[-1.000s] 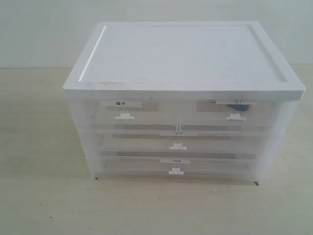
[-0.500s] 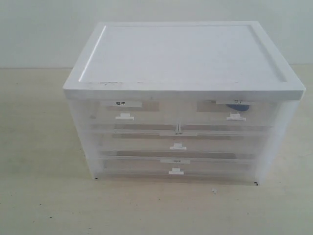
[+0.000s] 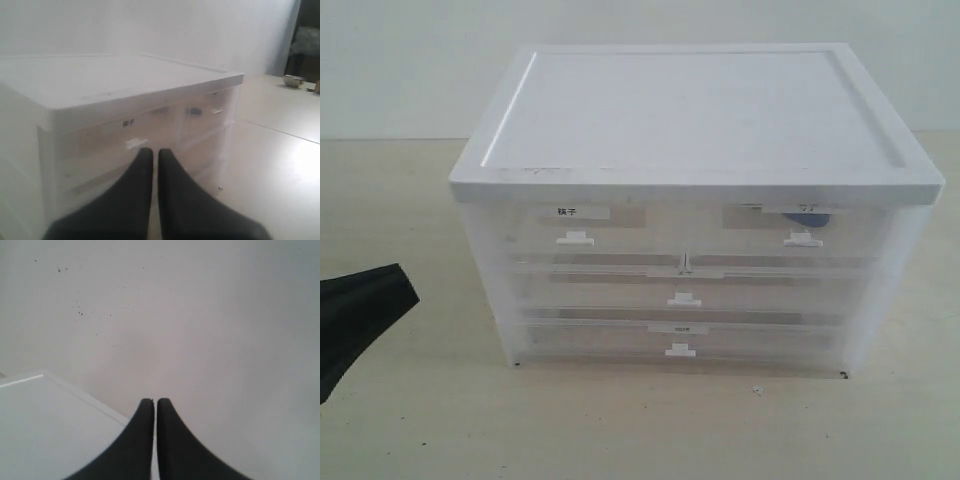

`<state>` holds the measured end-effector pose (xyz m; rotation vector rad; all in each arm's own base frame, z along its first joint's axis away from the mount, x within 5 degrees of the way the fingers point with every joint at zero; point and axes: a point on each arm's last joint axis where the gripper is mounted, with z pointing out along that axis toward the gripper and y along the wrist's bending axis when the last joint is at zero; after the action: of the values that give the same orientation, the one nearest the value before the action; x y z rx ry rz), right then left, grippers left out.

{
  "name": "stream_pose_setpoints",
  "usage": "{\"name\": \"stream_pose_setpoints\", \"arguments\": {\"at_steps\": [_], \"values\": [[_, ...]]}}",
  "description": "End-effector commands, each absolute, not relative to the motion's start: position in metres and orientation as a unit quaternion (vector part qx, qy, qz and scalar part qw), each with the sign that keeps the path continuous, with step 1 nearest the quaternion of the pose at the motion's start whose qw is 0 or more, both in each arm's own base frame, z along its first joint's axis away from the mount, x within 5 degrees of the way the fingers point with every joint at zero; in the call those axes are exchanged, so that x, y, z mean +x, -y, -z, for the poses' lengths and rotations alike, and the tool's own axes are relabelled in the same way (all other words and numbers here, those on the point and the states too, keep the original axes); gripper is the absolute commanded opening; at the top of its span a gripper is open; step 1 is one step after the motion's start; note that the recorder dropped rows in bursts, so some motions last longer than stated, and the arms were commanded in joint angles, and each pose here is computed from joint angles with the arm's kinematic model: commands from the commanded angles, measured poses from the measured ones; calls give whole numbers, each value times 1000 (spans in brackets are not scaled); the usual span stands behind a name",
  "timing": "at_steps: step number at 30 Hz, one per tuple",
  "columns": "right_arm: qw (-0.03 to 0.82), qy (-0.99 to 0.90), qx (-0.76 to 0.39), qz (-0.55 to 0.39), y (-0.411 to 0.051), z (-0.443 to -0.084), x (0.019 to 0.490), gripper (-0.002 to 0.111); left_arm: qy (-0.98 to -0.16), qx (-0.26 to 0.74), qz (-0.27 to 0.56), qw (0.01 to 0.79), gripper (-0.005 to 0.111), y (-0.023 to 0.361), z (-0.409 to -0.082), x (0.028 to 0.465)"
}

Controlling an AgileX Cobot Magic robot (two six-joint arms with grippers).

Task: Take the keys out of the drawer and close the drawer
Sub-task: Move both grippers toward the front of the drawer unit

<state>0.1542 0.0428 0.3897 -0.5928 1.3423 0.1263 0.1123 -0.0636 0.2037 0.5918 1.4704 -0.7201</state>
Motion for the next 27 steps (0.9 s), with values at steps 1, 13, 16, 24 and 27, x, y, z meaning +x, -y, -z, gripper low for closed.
{"name": "stream_pose_setpoints", "arguments": {"at_steps": [1, 13, 16, 24, 27], "values": [[739, -536, -408, 20, -57, -393, 159, 0, -681, 229, 313, 621, 5, 61, -187, 137], [671, -490, -553, 70, -102, -362, 148, 5, -671, 291, 289, 618, 5, 97, -173, 188], [658, -483, -574, 71, -110, -347, 143, 19, -665, 283, 283, 630, 5, 97, -177, 195], [596, -466, -637, 146, -121, -289, 126, 25, -687, 274, 284, 610, 5, 101, -161, 217], [583, -476, -635, 173, -119, -276, 120, 25, -694, 272, 286, 602, 5, 102, -155, 220]]}}
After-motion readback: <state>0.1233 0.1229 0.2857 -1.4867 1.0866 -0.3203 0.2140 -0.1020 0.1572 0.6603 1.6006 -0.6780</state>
